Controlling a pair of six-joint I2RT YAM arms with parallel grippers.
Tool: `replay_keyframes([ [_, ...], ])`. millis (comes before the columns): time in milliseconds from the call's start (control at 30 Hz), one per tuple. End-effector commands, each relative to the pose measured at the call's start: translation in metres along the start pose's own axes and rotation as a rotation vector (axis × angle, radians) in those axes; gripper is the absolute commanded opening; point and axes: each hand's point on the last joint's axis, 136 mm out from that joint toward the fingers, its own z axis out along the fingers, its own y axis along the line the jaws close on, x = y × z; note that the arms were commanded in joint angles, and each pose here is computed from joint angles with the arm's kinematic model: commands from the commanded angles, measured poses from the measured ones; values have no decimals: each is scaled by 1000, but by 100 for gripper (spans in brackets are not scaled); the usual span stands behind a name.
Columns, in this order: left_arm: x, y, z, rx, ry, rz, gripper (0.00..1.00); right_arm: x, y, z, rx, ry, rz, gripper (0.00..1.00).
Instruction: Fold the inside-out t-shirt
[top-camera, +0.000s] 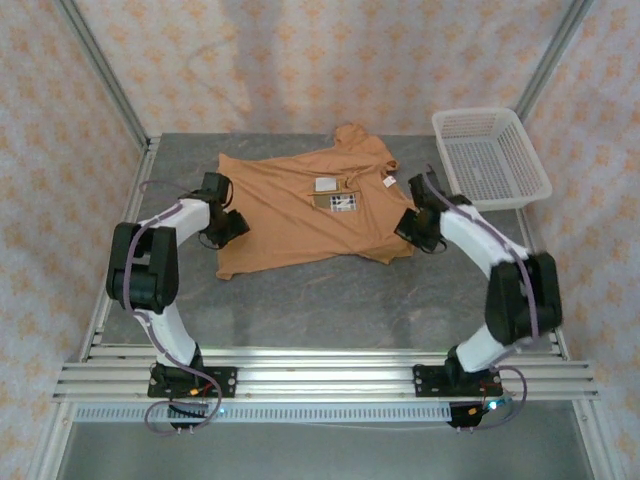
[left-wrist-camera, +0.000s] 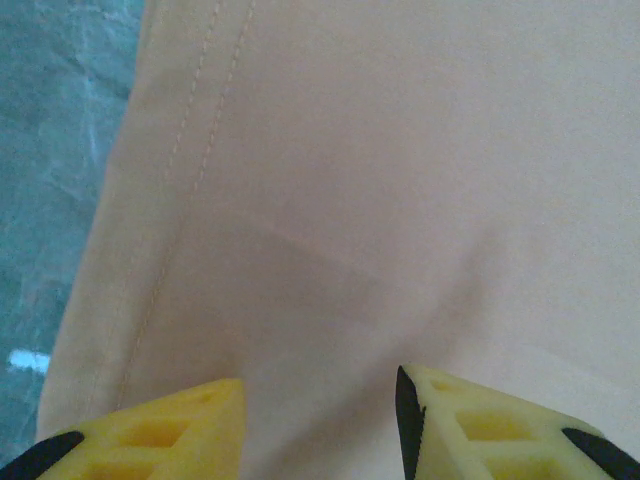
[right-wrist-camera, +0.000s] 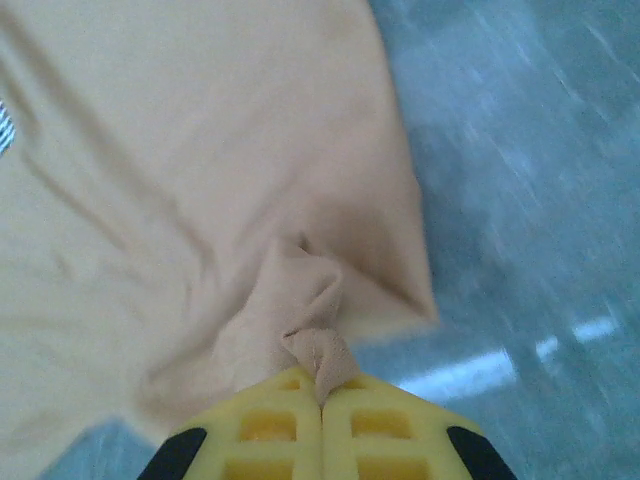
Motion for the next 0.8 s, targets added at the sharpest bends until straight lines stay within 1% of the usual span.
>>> replay_keyframes([
  [0,-1,9,9,-63,16,9,45,61,-25,-10,-11,88,66,2],
  [33,0,9,12,-63,23,10,45,74,-30,-11,-28,98,85,2],
  [100,3,11,16,-66,39,14,45,104,-38,-14,-72,120,122,7],
  [200,6,12,17,-74,52,22,45,137,-47,-17,-130,148,180,11],
  [233,6,13,15,-77,51,21,45,145,-51,-18,-140,150,197,17],
  [267,7,13,13,-80,50,21,45,151,-55,-20,-155,150,214,28],
  [300,6,13,11,-80,48,51,46,154,-60,-24,-162,139,232,37],
  [333,6,14,9,-83,46,55,46,154,-64,-27,-166,122,240,44],
  [400,4,12,2,-83,38,61,46,146,-70,-38,-172,61,239,56],
  [467,1,8,-6,-75,32,71,46,134,-66,-46,-175,3,210,62],
  [533,1,0,-18,-62,19,93,46,121,-56,-48,-167,-28,176,62],
  [600,0,-11,-33,-38,1,116,46,108,-37,-42,-170,-31,142,60],
  [667,2,-19,-43,3,-6,124,47,94,-17,-33,-165,-33,113,52],
  [733,7,-23,-47,38,1,120,47,77,-5,-24,-129,-59,91,47],
  [767,10,-25,-46,59,7,116,47,68,5,-19,-137,-65,78,46],
])
